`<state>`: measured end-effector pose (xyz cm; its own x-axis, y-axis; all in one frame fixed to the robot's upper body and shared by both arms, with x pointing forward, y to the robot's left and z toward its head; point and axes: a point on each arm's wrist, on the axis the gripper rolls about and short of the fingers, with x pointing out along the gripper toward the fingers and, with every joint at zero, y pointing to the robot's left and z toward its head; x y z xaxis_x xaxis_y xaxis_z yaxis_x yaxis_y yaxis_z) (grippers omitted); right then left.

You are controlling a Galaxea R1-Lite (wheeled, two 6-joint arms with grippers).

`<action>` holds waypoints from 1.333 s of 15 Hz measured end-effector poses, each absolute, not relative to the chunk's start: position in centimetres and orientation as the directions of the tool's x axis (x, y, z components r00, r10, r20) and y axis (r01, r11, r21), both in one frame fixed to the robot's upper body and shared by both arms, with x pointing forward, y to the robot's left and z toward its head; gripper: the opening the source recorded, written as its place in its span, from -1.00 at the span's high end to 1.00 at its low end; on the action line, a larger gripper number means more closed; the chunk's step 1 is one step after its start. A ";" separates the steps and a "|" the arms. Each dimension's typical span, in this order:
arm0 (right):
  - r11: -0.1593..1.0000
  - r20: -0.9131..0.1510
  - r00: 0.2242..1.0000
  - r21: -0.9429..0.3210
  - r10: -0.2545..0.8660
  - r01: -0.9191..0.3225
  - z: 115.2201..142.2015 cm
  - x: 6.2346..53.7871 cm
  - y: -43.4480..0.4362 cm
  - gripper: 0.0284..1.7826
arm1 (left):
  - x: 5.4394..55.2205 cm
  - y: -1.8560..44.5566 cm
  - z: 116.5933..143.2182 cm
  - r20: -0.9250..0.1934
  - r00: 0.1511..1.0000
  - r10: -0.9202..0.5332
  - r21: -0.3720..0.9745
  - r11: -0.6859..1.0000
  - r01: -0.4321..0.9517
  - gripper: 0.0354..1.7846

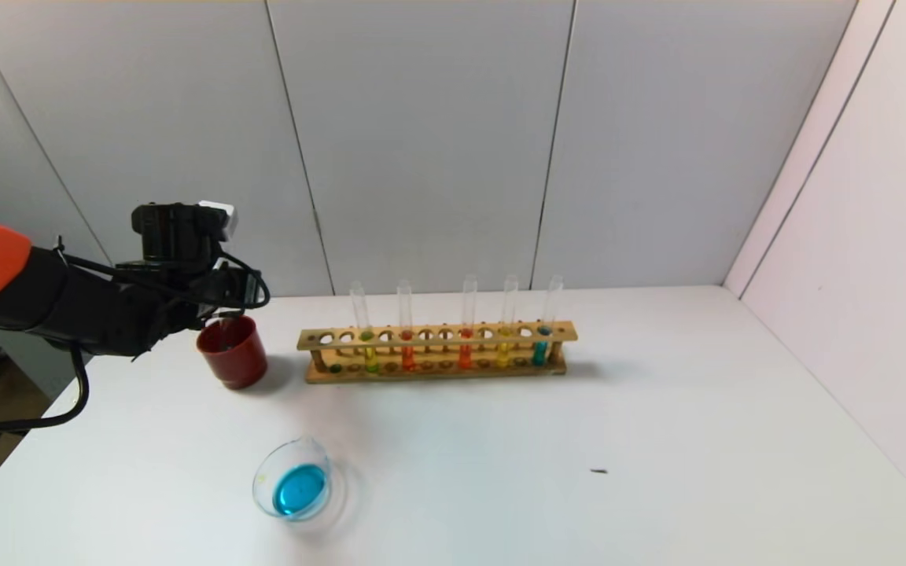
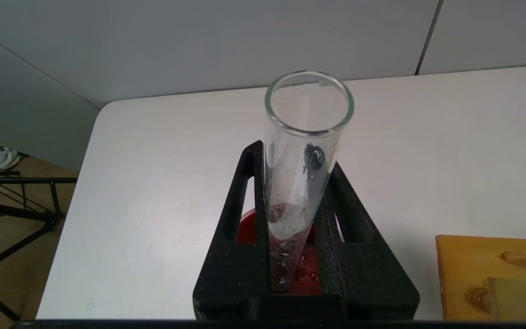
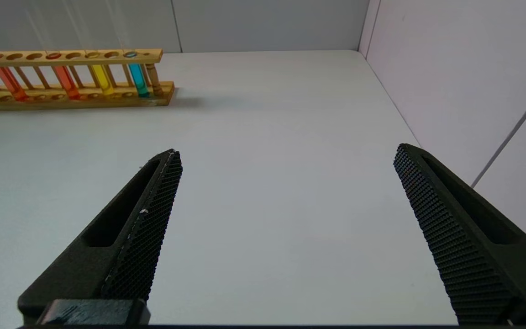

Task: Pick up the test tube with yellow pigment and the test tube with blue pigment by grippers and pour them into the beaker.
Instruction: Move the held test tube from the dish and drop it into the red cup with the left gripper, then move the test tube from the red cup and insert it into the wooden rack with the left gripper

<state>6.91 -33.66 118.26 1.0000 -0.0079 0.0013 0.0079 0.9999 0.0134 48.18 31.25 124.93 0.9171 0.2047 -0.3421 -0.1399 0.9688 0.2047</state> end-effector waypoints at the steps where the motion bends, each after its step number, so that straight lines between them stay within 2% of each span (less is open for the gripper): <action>1: 1.000 0.001 1.000 0.013 -0.008 0.008 118.3 6.9 -33.7 -0.91 | 47.9 31.3 124.4 -0.348 0.915 0.206 0.205 0.969 -0.140 0.67; 3: 1.000 0.001 1.000 0.013 -0.008 0.008 118.3 6.9 -33.7 -0.91 | 47.5 31.3 123.7 -0.334 0.920 0.206 0.210 0.968 -0.141 0.62; 5: 1.000 0.001 1.000 0.013 -0.007 0.007 118.3 6.9 -33.7 -0.91 | 47.1 31.3 123.3 -0.315 0.926 0.207 0.213 0.966 -0.144 0.47; 7: 1.000 0.001 1.000 0.013 -0.007 0.007 118.3 6.9 -33.7 -0.91 | 46.9 31.3 123.2 -0.312 0.927 0.207 0.215 0.966 -0.143 0.19; 10: 1.000 0.001 1.000 0.013 -0.008 0.008 118.3 6.9 -33.7 -0.91 | 46.7 31.3 123.6 -0.303 0.931 0.205 0.213 0.966 -0.144 -0.40; 13: 1.000 0.001 1.000 0.013 -0.008 0.008 118.3 6.9 -33.7 -0.91 | 46.0 31.2 125.3 -0.255 0.948 0.192 0.199 0.970 -0.143 -0.81; 15: 1.000 0.001 1.000 0.013 -0.007 0.007 118.3 6.9 -33.7 -0.91 | 44.9 30.8 126.7 -0.227 0.957 0.180 0.192 0.972 -0.137 -0.93; 20: 1.000 0.001 1.000 0.013 -0.008 0.008 118.3 6.9 -33.7 -0.91 | 39.6 28.2 128.5 -0.205 0.975 0.091 0.175 0.983 -0.055 -0.95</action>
<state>6.91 -33.66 118.26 1.0000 -0.0079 0.0013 0.0079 0.9999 0.0134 39.57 28.15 128.51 0.9746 0.0906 -0.2046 -0.0547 0.9830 0.1751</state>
